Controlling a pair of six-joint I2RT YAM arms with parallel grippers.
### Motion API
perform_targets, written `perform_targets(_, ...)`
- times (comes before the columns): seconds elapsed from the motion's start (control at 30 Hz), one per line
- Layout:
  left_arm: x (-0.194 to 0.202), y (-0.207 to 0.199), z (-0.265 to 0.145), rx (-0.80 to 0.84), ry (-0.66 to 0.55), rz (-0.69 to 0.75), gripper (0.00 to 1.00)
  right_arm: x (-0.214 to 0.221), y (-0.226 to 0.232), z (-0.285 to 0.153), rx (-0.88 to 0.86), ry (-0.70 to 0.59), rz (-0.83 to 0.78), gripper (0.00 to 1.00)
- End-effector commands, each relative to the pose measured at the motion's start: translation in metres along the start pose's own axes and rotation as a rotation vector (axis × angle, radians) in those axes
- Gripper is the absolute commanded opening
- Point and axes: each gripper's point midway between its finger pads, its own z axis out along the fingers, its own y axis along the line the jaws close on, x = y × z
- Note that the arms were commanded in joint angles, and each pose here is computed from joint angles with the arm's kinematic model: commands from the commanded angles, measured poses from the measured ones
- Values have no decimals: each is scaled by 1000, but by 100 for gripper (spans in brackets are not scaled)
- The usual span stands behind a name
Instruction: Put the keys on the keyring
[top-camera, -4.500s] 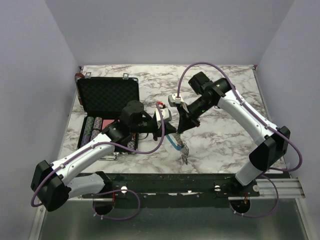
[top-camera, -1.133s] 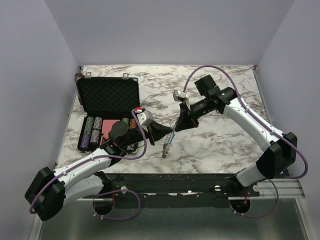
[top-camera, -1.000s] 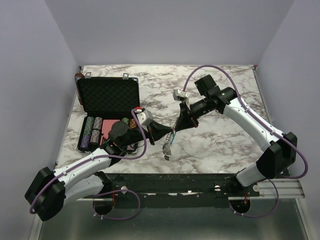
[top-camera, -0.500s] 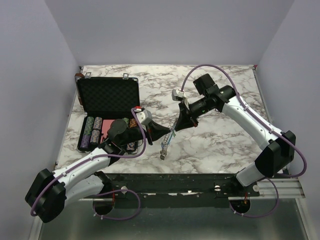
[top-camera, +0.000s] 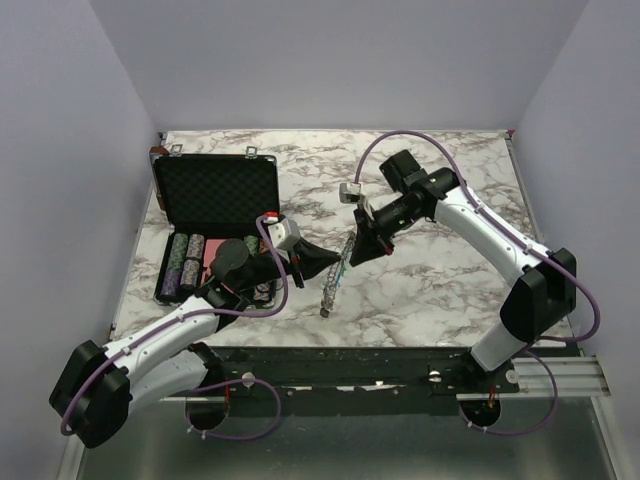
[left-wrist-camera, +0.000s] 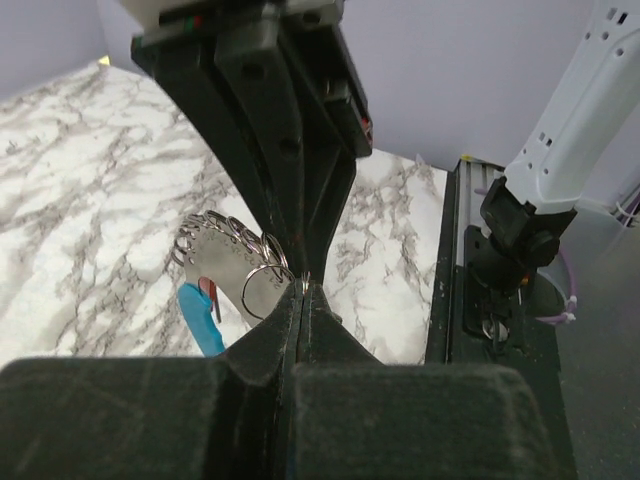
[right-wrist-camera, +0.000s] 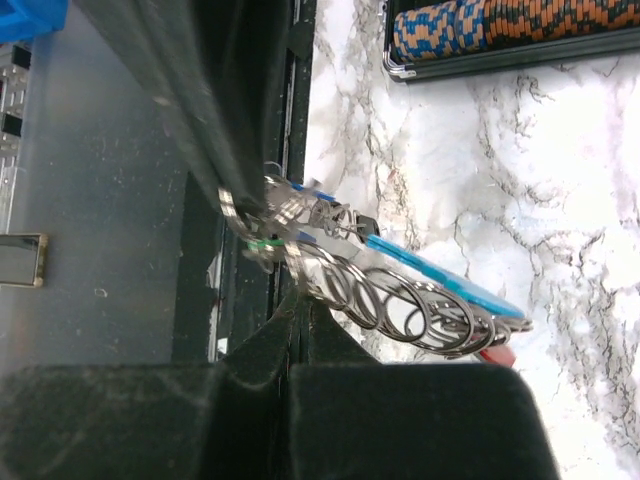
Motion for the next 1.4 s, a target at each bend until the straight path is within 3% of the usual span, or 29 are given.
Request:
perform_targets(0.0,-49,-7,0,13,-172,88,0,4,-3,4,-8,-3,65,0)
perform_targets(0.27,-48,-6,-1,7,-217,32,0,-10,8,1,-61,-49,19,3)
perform_targets(0.53,-42,-6,-3,5,-198,29,0,-25,31,-25,-31,-99,-151,30)
perform_targets(0.7,-44,-8,-1,23,-203,18,0,-36,40,-26,-53,-163,-235,38)
perform_targets(1.37,-46,-10,5,35,-214,2,0,-48,25,-8,-56,-192,-210,36)
